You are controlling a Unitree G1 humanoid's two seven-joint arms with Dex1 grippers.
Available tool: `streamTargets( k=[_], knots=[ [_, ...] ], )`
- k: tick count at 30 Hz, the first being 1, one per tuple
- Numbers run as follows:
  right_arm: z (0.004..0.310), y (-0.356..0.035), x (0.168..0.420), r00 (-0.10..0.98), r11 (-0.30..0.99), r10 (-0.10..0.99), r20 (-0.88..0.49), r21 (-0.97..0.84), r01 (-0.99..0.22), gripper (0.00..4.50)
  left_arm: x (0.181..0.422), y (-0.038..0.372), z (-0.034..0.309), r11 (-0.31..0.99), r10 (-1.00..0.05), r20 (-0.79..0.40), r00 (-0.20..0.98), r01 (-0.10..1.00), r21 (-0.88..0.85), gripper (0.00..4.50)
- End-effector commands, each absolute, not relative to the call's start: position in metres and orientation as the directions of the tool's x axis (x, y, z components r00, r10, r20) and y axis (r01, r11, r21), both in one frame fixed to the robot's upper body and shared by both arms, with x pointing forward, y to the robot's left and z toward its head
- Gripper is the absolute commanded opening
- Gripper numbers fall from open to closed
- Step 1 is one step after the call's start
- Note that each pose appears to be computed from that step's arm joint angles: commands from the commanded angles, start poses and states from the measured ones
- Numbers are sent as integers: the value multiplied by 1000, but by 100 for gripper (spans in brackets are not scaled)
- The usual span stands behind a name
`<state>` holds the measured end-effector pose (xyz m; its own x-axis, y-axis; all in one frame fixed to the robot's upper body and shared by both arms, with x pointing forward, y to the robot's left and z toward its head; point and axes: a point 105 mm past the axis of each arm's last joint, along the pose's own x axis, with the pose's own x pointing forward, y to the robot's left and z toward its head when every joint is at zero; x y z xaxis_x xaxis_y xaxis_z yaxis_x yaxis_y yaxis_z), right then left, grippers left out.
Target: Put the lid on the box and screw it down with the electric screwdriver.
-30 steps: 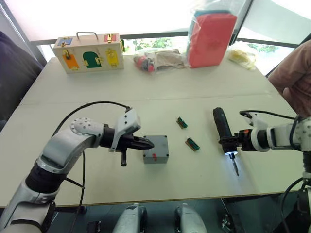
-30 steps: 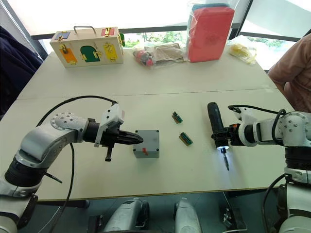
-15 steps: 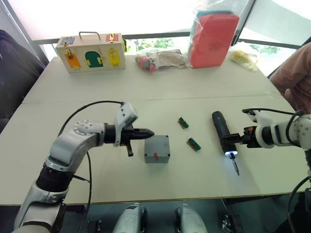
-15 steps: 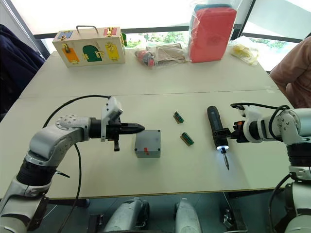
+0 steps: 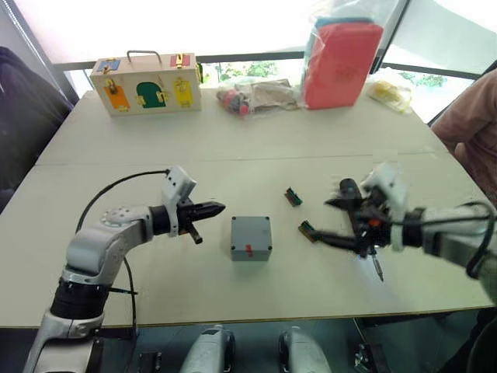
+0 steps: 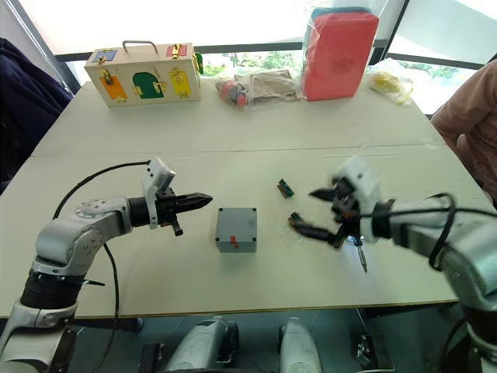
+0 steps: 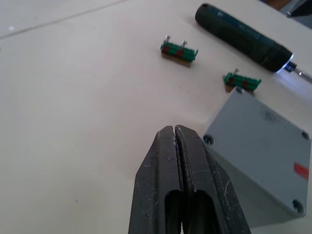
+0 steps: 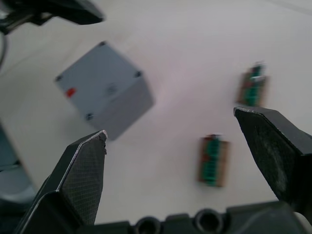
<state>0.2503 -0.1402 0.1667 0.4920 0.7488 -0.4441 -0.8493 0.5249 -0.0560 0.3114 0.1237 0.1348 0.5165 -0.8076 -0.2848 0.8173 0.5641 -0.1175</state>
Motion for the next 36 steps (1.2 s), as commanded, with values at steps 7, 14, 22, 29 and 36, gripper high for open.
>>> streamTargets(
  k=[7, 14, 22, 29, 36],
  knots=[
    [144, -114, 249, 483, 505, 764, -429, -71, -860, 447, 304, 120, 123, 565, -782, -346, 518, 824, -44, 0],
    [126, -102, 238, 392, 446, 785, -479, 0, -895, 447, 297, 100, 112, 503, -815, -362, 453, 863, -52, 0],
    [117, -82, 227, 307, 392, 825, -474, 90, -915, 447, 305, 85, 111, 445, -841, -361, 404, 895, -35, 0],
    [125, -71, 212, 254, 349, 869, -424, 164, -923, 447, 316, 81, 110, 442, -840, -355, 410, 897, -11, 0],
    [136, -90, 212, 294, 384, 837, -462, 112, -916, 447, 325, 103, 109, 490, -801, -380, 462, 871, 28, 0]
  ],
)
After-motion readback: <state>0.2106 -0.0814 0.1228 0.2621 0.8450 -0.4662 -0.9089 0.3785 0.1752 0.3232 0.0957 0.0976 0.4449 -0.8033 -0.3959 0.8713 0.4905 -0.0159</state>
